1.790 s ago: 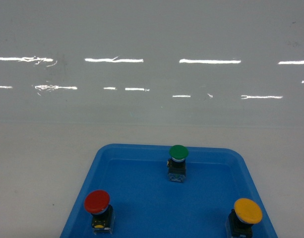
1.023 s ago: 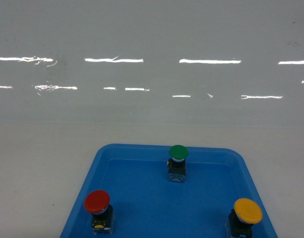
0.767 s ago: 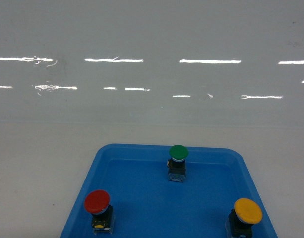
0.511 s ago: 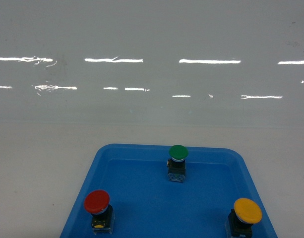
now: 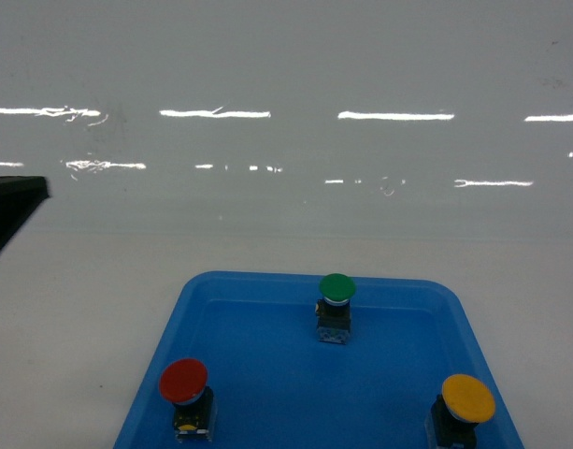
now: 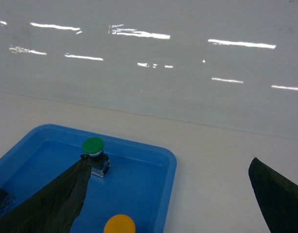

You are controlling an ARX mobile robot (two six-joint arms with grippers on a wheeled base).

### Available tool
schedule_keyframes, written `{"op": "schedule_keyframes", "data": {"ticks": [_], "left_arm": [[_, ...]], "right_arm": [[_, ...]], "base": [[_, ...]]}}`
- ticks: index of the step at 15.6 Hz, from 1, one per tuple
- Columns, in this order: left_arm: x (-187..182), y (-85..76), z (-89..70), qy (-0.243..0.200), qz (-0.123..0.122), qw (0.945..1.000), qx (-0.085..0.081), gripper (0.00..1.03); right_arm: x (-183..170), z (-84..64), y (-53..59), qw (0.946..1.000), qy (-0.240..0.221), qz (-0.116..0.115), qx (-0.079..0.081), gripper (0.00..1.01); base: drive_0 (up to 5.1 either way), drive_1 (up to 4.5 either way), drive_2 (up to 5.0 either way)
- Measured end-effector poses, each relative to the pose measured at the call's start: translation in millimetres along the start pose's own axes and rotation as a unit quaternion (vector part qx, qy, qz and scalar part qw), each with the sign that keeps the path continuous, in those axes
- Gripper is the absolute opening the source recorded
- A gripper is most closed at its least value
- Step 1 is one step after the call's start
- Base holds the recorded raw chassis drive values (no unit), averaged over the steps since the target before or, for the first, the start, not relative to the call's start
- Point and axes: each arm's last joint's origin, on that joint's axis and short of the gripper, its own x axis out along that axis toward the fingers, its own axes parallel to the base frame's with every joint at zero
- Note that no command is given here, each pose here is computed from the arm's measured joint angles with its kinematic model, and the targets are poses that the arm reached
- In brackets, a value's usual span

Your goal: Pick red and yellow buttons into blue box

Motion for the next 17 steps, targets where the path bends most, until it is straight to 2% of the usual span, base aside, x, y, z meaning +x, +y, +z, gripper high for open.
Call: {"op": "schedule_keyframes", "data": {"ticks": [2,3,4,6,8,12,13,17], "left_arm": [[31,-2.4,2.2,0.033,0.003,0.9994,0.007,0.98],[47,-4.3,0.5,0.053,-0.004,0.9985,0.009,0.98],[57,-7.2,-3.1,0.074,-0.008,0.9971,0.017,0.98],[71,-13.1,-12.9,0.123,-0.019,0.9919,0.025,0.98],[72,-11.3,-13.7,0.124,-0.001,0.9917,0.035,0.98],[72,-10.9,-12.9,0.122,0.001,0.9918,0.038,0.98],[72,-10.9,-12.9,0.122,0.001,0.9917,0.038,0.98],[72,-10.9,-12.9,0.122,0.001,0.9917,0.038,0.98]], "right_arm": [[23,-2.7,1.0,0.9991,0.043,0.007,0.004,0.98],[35,-4.0,2.1,0.9973,0.071,0.018,0.007,0.98],[47,-3.7,2.9,0.9962,0.083,0.022,0.010,0.98],[62,-2.6,8.4,0.9928,0.110,0.046,0.016,0.98],[64,-0.9,11.5,0.9916,0.118,0.050,0.014,0.98],[63,0.7,11.5,0.9919,0.115,0.051,0.017,0.98],[64,-1.7,14.6,0.9910,0.121,0.056,0.014,0.98],[75,-25.0,28.7,0.9811,0.177,0.078,0.004,0.98]], "base": [[0.0,0.00,0.0],[0.0,0.00,0.0],[0.0,0.00,0.0],[0.0,0.00,0.0],[0.0,0.00,0.0],[0.0,0.00,0.0],[0.0,0.00,0.0],[0.0,0.00,0.0]]}}
